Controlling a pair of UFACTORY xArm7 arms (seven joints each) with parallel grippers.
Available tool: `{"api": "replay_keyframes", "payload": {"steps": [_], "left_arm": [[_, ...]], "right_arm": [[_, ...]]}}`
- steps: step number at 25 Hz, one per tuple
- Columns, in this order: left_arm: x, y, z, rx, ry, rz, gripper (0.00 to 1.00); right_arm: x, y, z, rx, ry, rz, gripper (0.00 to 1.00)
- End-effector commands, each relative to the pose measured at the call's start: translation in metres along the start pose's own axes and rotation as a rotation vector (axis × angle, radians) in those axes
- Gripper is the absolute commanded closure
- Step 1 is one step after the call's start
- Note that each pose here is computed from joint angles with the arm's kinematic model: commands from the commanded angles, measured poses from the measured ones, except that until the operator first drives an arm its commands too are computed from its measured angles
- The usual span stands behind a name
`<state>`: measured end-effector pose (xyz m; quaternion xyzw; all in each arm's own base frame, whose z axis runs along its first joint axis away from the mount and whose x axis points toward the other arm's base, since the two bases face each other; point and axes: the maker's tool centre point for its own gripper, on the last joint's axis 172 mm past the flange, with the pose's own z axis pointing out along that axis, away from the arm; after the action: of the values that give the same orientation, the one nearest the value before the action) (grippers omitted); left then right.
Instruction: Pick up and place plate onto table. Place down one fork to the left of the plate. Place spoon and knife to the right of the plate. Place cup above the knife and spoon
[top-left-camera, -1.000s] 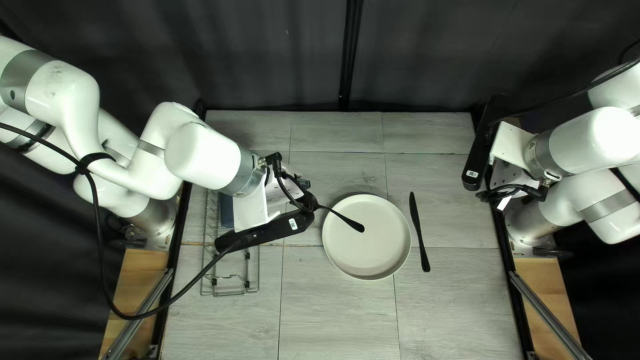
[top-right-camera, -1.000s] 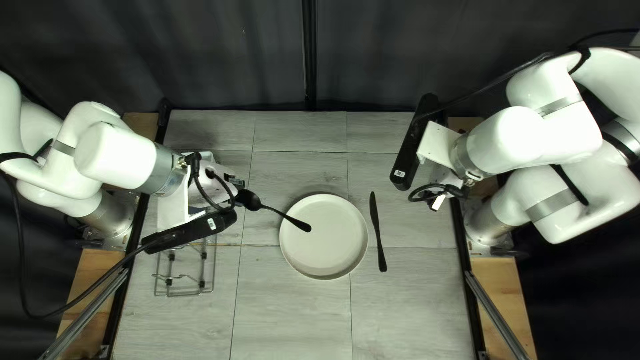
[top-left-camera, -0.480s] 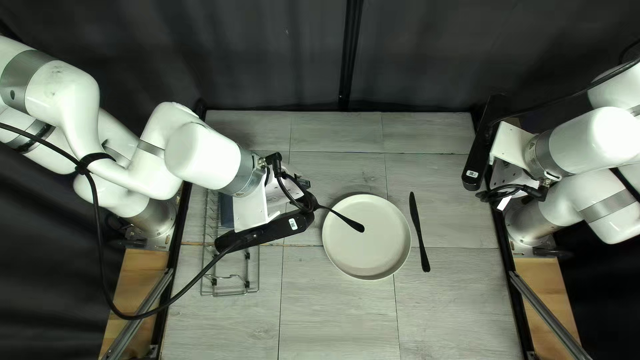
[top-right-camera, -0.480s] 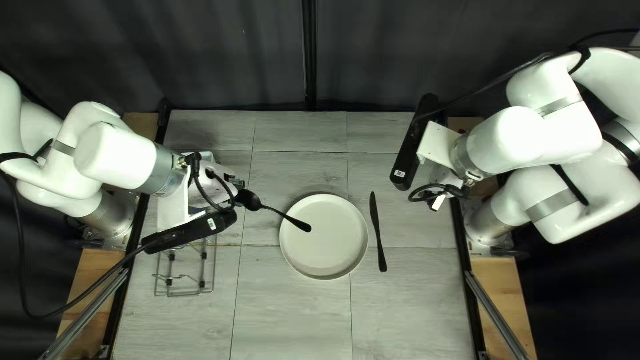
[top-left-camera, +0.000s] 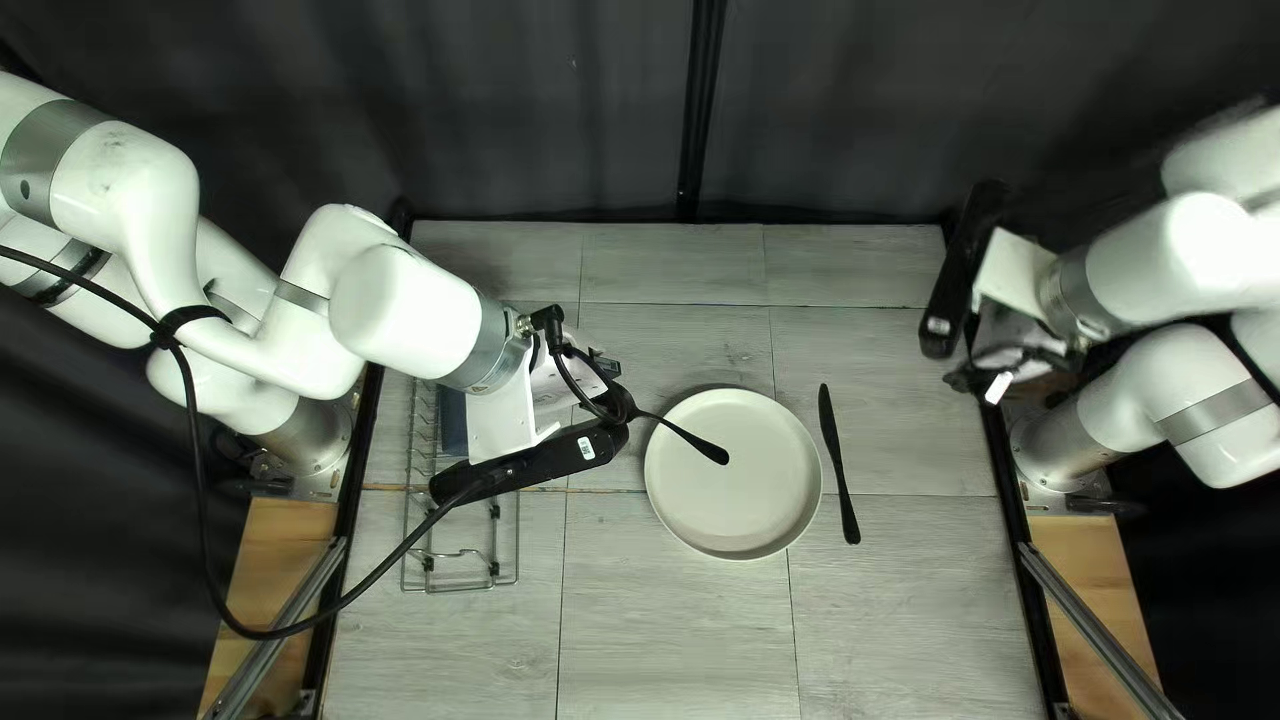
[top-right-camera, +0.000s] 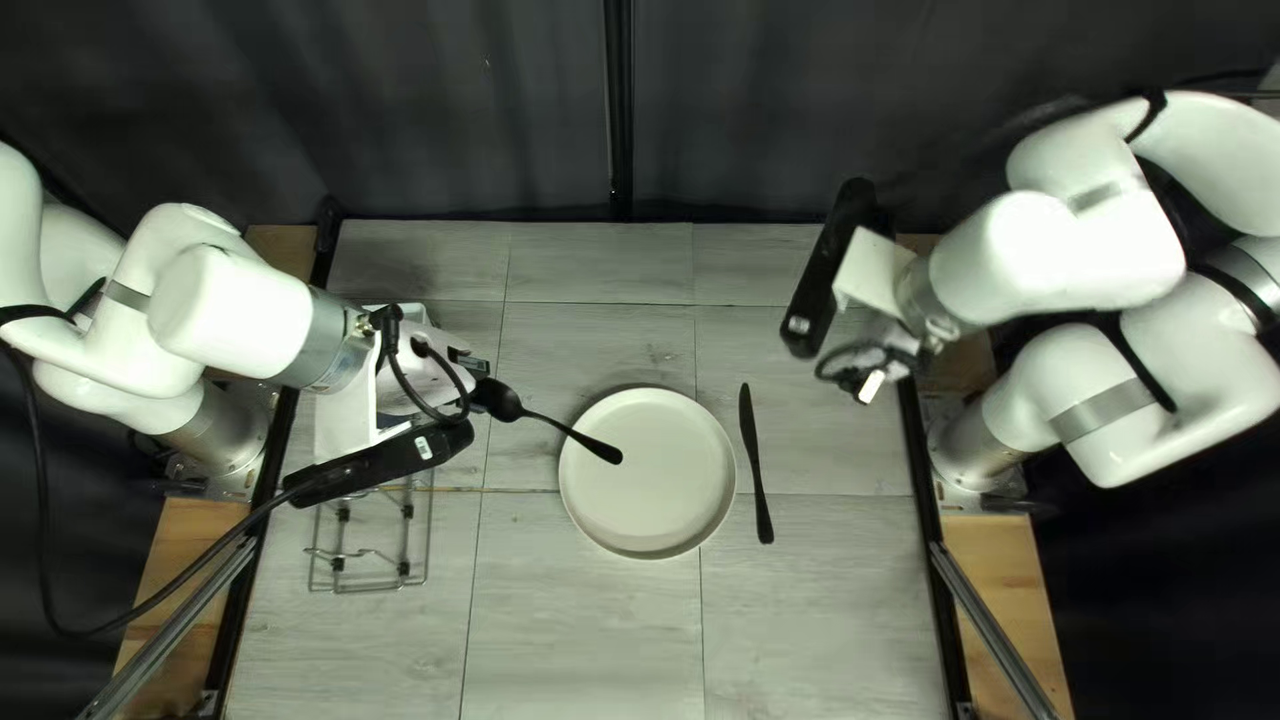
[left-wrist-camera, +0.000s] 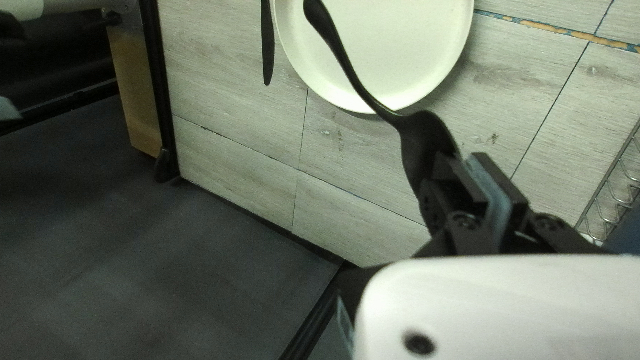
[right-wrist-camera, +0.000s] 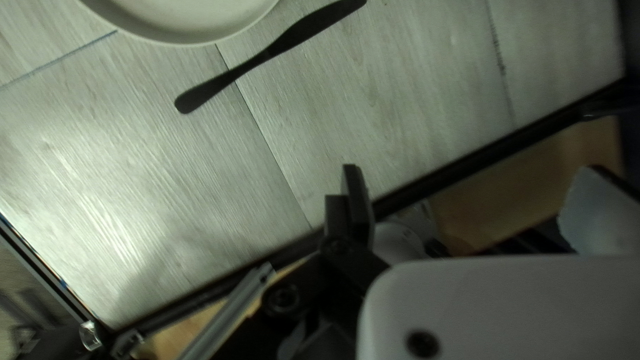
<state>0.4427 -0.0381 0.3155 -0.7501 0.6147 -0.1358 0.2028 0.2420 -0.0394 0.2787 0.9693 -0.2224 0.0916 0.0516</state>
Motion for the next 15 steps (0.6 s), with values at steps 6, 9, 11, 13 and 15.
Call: {"api": "replay_keyframes", "payload": {"steps": [6, 9, 11, 13, 15], "left_arm": [[0.000, 0.000, 0.000, 0.000, 0.000, 0.000, 1.00], [0.000, 0.000, 0.000, 0.000, 0.000, 0.000, 1.00], [0.000, 0.000, 0.000, 0.000, 0.000, 0.000, 1.00], [0.000, 0.000, 0.000, 0.000, 0.000, 0.000, 1.00], [0.000, 0.000, 0.000, 0.000, 0.000, 0.000, 1.00]], "right_arm": [[0.030, -0.050, 0.000, 0.095, 0.106, -0.065, 0.00], [0.054, -0.058, 0.014, 0.132, 0.119, -0.066, 0.00], [0.061, -0.063, 0.018, 0.142, 0.115, -0.063, 0.00], [0.061, -0.063, 0.018, 0.142, 0.115, -0.063, 0.00], [0.061, -0.063, 0.018, 0.142, 0.115, -0.063, 0.00]]}}
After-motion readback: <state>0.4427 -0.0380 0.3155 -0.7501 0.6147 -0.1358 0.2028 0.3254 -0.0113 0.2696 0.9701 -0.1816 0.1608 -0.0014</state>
